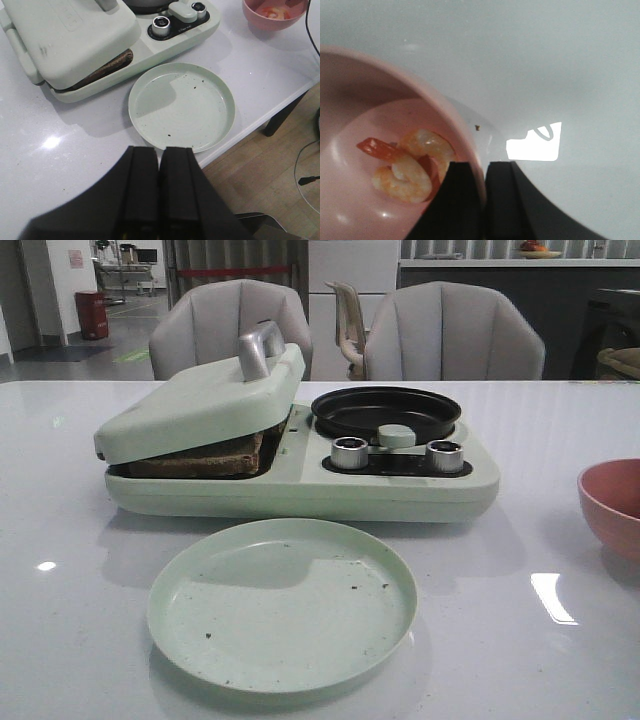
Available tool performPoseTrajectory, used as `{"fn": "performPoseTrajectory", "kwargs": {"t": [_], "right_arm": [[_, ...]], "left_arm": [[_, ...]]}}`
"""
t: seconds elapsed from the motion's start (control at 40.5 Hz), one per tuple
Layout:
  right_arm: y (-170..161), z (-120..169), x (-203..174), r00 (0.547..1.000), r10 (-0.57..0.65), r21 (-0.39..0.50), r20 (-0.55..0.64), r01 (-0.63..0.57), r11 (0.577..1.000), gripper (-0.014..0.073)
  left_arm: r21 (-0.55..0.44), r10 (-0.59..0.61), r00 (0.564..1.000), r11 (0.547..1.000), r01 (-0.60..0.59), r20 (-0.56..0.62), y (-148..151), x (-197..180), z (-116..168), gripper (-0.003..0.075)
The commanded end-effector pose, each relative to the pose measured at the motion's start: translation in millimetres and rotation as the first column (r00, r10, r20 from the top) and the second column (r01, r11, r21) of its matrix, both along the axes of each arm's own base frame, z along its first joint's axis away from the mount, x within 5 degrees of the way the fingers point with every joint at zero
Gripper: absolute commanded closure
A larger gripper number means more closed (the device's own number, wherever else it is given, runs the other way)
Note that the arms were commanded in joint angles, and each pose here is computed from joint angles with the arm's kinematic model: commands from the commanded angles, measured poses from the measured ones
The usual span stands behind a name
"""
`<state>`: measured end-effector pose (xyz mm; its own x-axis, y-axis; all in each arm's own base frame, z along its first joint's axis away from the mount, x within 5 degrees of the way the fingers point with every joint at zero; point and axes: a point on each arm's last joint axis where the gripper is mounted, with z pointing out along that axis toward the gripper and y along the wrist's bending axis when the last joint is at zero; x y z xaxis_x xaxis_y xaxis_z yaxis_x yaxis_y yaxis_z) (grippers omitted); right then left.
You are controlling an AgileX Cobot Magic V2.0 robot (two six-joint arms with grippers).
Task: Make breakfast with bread and shrimp
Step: 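Grasp the pink bowl rim with the right gripper and lift it, then tip the pink bowl over the black pan to pour the shrimp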
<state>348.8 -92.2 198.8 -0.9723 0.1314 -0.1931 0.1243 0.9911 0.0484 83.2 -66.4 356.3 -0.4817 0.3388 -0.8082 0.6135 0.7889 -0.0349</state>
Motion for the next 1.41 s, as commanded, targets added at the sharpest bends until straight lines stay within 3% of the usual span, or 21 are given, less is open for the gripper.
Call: {"fn": "performPoseTrajectory", "kwargs": {"t": [0.0,0.099,0.247,0.42,0.618,0.964,1.087,1.186,1.211,1.384], "right_arm": [[3.8,50.9,5.0,0.989,0.030,-0.052,0.145,-0.023,0.998,0.0560],[17.7,82.6,10.0,0.970,0.095,-0.110,0.224,-0.072,0.991,0.0560],[54.1,139.6,15.5,0.901,0.270,-0.284,0.339,-0.175,0.943,0.0551],[101.9,190.4,18.0,0.823,0.416,-0.524,0.388,-0.174,0.834,0.0551],[152.5,224.1,16.0,0.726,0.528,-0.736,0.441,-0.045,0.676,0.0551],[217.8,239.1,16.7,0.552,0.667,-0.856,0.500,0.201,0.476,0.0551],[240.0,232.7,24.9,0.495,0.741,-0.891,0.454,0.259,0.373,0.0551],[256.8,225.8,31.3,0.467,0.804,-0.921,0.368,0.303,0.245,0.0551],[260.2,222.9,32.8,0.467,0.810,-0.925,0.354,0.301,0.231,0.0551],[280.2,217.8,40.9,0.455,0.812,-0.920,0.366,0.309,0.242,0.0551]], "left_arm": [[-0.065,-0.001,0.997,0.998,0.006,0.075,-1.9,1.1,14.0,0.0619],[-0.062,0.000,0.997,0.998,0.005,0.078,-1.6,1.3,14.0,0.0619],[-0.062,0.000,0.997,0.998,0.005,0.078,-1.6,1.3,14.0,0.0619],[-0.060,0.000,0.997,0.998,0.004,0.079,-1.6,1.4,14.0,0.0619],[-0.046,0.005,0.996,0.999,0.000,0.090,-0.6,2.2,13.9,0.0619],[-0.023,0.011,0.994,1.000,-0.009,0.108,1.1,3.4,13.9,0.0619],[-0.018,0.012,0.994,1.000,-0.010,0.111,1.4,3.7,13.9,0.0619],[-0.013,0.014,0.993,1.000,-0.012,0.116,1.8,3.9,13.9,0.0619],[-0.011,0.014,0.993,1.000,-0.013,0.117,1.9,4.0,13.9,0.0619],[0.003,0.018,0.992,1.000,-0.018,0.128,2.9,4.8,14.0,0.0619]]}}
